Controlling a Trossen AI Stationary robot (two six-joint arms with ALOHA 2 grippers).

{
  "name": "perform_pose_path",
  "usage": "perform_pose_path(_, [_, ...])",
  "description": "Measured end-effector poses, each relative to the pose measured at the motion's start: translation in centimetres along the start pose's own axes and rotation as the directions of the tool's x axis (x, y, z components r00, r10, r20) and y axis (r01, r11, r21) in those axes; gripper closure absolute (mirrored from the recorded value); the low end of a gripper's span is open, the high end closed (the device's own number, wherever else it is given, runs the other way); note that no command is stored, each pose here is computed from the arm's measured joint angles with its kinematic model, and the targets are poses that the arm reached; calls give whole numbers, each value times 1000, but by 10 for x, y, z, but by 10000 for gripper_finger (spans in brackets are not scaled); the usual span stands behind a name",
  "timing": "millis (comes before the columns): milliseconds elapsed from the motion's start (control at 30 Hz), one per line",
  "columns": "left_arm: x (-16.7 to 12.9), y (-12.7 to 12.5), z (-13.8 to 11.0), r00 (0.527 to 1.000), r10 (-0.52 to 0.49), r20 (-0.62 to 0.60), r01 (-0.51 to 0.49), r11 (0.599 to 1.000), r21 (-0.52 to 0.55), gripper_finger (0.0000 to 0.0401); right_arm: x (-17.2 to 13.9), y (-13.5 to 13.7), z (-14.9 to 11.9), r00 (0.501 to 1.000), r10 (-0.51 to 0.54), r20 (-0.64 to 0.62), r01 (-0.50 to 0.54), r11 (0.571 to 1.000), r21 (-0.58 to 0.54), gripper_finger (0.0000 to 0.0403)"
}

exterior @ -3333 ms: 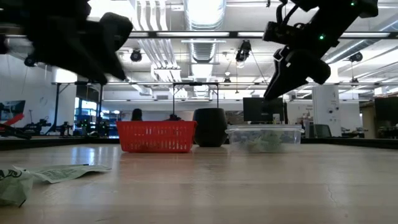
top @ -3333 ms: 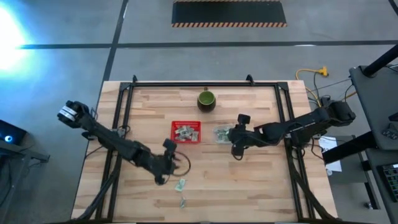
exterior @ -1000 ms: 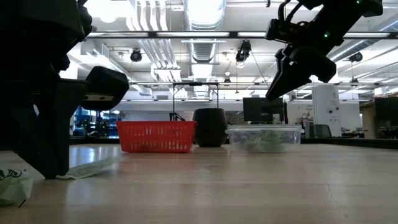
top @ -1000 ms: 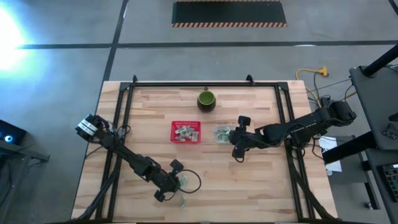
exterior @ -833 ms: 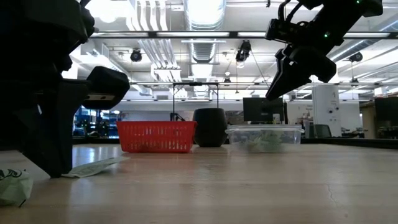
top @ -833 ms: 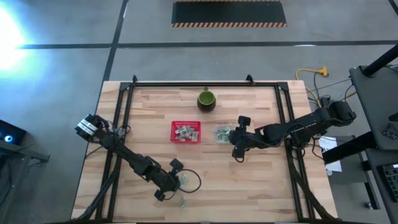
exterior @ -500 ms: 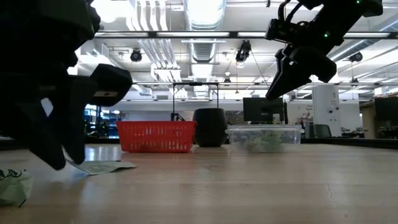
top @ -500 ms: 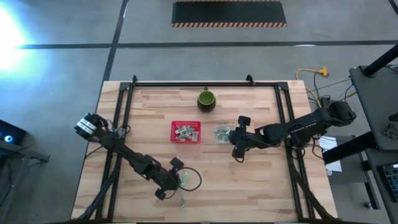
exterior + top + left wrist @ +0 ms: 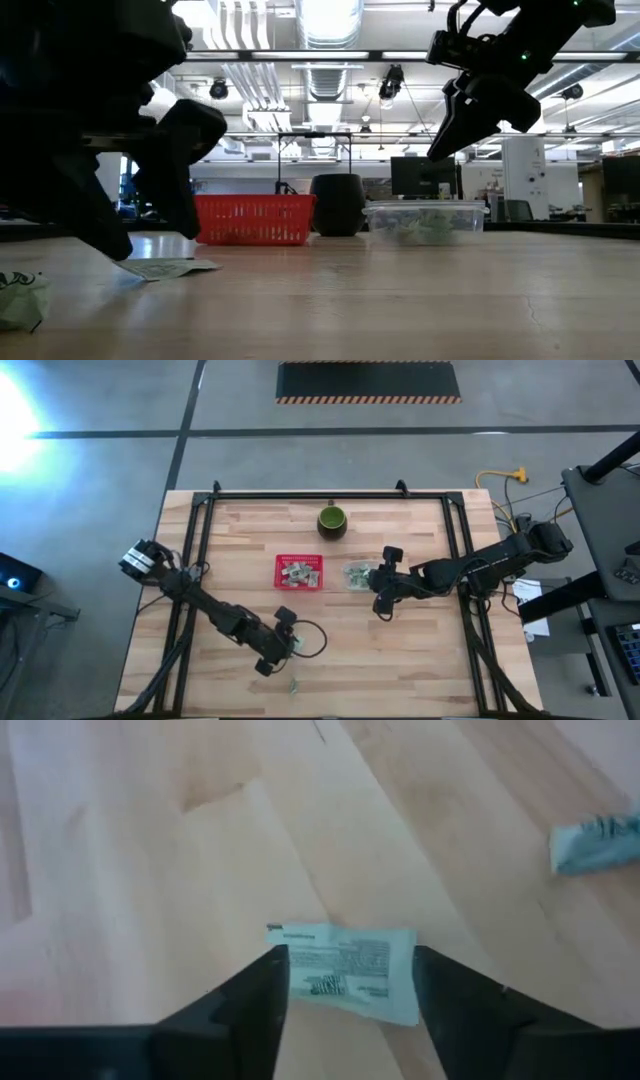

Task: Pick and place items into bin
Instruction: Put the stevia packet into the red bin

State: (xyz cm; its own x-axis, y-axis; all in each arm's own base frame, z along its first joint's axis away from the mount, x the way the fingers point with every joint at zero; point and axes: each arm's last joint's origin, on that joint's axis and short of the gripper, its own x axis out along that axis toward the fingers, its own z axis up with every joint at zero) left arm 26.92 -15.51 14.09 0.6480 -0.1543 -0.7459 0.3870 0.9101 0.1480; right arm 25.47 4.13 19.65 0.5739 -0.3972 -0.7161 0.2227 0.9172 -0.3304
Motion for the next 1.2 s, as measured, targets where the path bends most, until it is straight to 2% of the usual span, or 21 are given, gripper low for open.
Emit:
perform_pose_path(367, [5, 12, -1, 1000, -6, 4, 6, 992, -127, 111, 0, 0, 0, 1000, 0, -1, 0, 1000, 0, 342])
perform_pose_path(600, [15, 15, -6, 997, -75, -23, 70, 983, -170, 97, 0, 0, 0, 1000, -1, -1, 1, 1000, 0, 345])
perform_pose_path(800, [18, 16, -7, 996, -78, -31, 72, 984, -166, 98, 0, 0, -1, 1000, -1, -2, 1, 1000, -1, 346])
perform_pose_path(900, [16, 16, -7, 996, -79, -29, 73, 984, -163, 112, 0, 0, -1, 1000, -1, -2, 1, 1000, -1, 346])
perform_pose_path(1200, [16, 15, -7, 996, -80, -33, 73, 985, -155, 199, 0, 0, -1, 1000, -1, -3, 1, 1000, -2, 346])
